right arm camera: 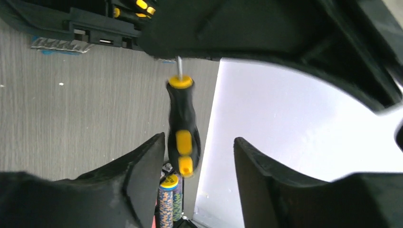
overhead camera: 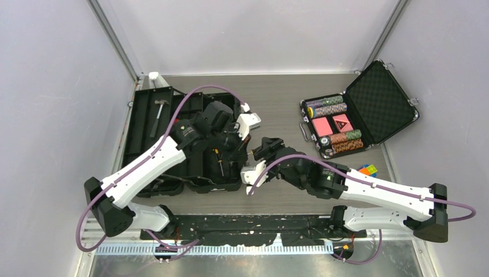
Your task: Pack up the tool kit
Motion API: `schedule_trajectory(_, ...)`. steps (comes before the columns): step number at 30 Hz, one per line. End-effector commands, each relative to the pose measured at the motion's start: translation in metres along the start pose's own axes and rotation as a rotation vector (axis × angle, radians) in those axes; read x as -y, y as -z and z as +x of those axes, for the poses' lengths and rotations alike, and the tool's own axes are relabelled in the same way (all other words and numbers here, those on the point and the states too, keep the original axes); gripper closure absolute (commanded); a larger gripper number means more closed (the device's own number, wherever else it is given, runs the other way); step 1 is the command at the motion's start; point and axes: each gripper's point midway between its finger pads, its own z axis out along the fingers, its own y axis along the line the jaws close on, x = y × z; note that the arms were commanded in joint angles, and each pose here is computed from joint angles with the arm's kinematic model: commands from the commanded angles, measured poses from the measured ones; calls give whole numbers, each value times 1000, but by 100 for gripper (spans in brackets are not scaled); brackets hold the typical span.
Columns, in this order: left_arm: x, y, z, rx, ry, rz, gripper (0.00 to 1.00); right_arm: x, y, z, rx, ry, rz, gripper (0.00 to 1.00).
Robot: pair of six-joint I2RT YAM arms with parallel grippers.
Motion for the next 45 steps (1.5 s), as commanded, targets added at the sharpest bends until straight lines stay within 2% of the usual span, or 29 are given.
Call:
schedule_trajectory(1, -24, 16, -11, 124, 65, -184, 100, 36, 12, 1, 10, -151, 197, 32)
schedule_trajectory(2, -35, 20, -10, 145, 102, -243, 100, 41, 13, 5, 8, -218, 229, 25)
schedule_trajectory(4, -57, 29, -8, 196, 181, -367, 100, 45, 14, 11, 11, -338, 264, 19)
schedule_trajectory(6, -82, 42, -7, 269, 274, -504, 100, 51, 16, 20, 21, -476, 309, 6)
schedule_trajectory(8, -100, 52, -1, 330, 364, -615, 100, 57, 17, 31, 26, -635, 360, 1)
schedule_trajectory(11, -125, 63, 10, 388, 483, -764, 100, 61, 17, 49, -3, -818, 417, 5)
schedule_trajectory(13, -136, 62, 18, 386, 538, -819, 100, 62, 16, 66, -48, -946, 459, 5)
schedule_trajectory(17, -153, 42, 35, 324, 612, -882, 100, 54, 12, 97, -145, -1194, 490, 5)
schedule_trajectory(21, -167, 12, 53, 276, 678, -900, 100, 38, -5, 103, -167, -1412, 432, 5)
schedule_trajectory(25, -177, -16, 64, 251, 724, -887, 100, 27, -18, 102, -174, -1517, 395, 5)
schedule_trajectory(31, -183, -46, 88, 166, 785, -863, 98, 26, -35, 103, -169, -1593, 368, 5)
schedule_trajectory(35, -180, -51, 94, 133, 790, -844, 82, 24, -56, 96, -178, -1636, 307, 3)
schedule_trajectory(38, -174, -45, 90, 158, 783, -824, 55, 17, -79, 87, -188, -1692, 236, 0)
schedule_trajectory(41, -167, -27, 80, 201, 769, -813, 33, 13, -101, 78, -189, -1742, 168, 4)
schedule_trajectory(45, -154, 4, 64, 275, 742, -801, 18, 10, -131, 64, -180, -1815, 81, 12)
